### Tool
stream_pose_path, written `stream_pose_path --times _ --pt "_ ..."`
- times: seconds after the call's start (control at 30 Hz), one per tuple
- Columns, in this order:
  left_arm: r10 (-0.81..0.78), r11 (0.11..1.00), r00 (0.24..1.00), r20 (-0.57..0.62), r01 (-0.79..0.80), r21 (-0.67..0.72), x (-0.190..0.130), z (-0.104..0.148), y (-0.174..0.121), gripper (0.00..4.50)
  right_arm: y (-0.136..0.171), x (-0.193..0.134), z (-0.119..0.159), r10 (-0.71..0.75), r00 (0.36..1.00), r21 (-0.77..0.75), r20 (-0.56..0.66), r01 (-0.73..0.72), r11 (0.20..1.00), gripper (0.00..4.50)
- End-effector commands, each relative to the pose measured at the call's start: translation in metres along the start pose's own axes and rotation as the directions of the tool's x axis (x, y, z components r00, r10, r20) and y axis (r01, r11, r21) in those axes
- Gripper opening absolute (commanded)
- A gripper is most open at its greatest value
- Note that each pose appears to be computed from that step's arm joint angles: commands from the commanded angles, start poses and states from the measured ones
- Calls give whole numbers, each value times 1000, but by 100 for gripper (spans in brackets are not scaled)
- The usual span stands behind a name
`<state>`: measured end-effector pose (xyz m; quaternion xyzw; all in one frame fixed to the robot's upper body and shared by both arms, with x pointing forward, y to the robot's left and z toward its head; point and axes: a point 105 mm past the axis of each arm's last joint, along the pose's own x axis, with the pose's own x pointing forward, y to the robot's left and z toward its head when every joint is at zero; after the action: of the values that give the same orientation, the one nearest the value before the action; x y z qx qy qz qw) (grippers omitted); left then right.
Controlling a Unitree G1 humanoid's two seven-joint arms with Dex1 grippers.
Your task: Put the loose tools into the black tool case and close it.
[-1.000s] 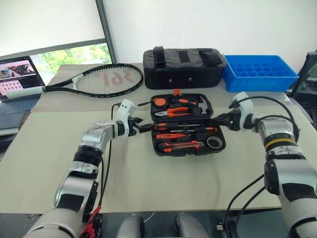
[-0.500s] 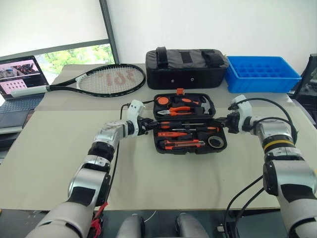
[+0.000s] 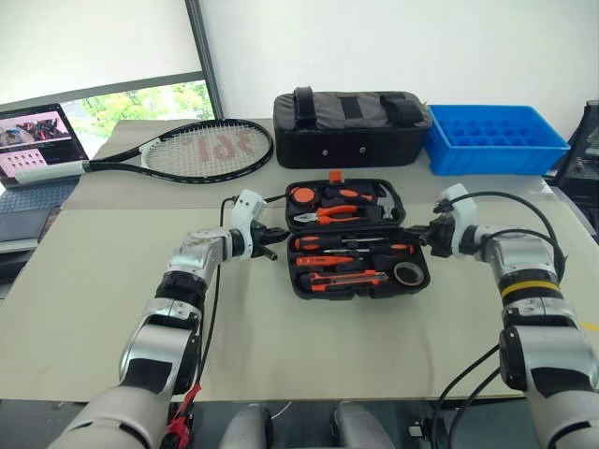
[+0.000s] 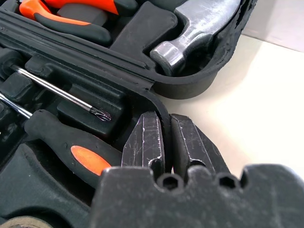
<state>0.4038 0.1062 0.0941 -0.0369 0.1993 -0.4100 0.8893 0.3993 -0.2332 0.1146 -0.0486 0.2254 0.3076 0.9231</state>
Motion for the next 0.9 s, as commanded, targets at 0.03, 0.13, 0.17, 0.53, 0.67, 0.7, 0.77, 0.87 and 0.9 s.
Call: stream_pose_path --times 0.03,0.13,0.17,0.53,0.67,0.7,0.77,0.87,0.9 --pt "-14 999 1000 20 13 39 -13 7 -4 10 19 -1 -10 71 997 50 -4 -71 996 0" --pt "-11 999 1000 13 10 37 -20 2 -6 10 28 -7 -12 68 998 73 -9 -67 995 0" --pt "-11 999 1000 14 10 37 -21 2 -7 10 31 -9 -13 66 998 76 -11 -65 995 0" --pt "-34 998 996 77 30 54 -22 11 -21 10 60 -27 -18 -32 999 115 -17 34 993 0" --pt "-22 999 996 86 18 50 -20 13 -19 10 71 -28 -15 -50 999 111 2 50 993 0" --pt "-23 999 996 85 18 50 -20 13 -19 10 72 -29 -14 -55 998 108 6 54 993 0" --pt "-19 999 996 84 15 49 -21 13 -18 10 74 -30 -11 -55 998 95 12 53 994 0" --pt "-13 999 997 73 10 44 -27 12 -14 10 76 -34 -10 -32 999 67 21 30 997 0" --pt "-12 999 998 65 9 43 -31 11 -12 4 75 -36 -10 -25 999 61 24 24 998 46"
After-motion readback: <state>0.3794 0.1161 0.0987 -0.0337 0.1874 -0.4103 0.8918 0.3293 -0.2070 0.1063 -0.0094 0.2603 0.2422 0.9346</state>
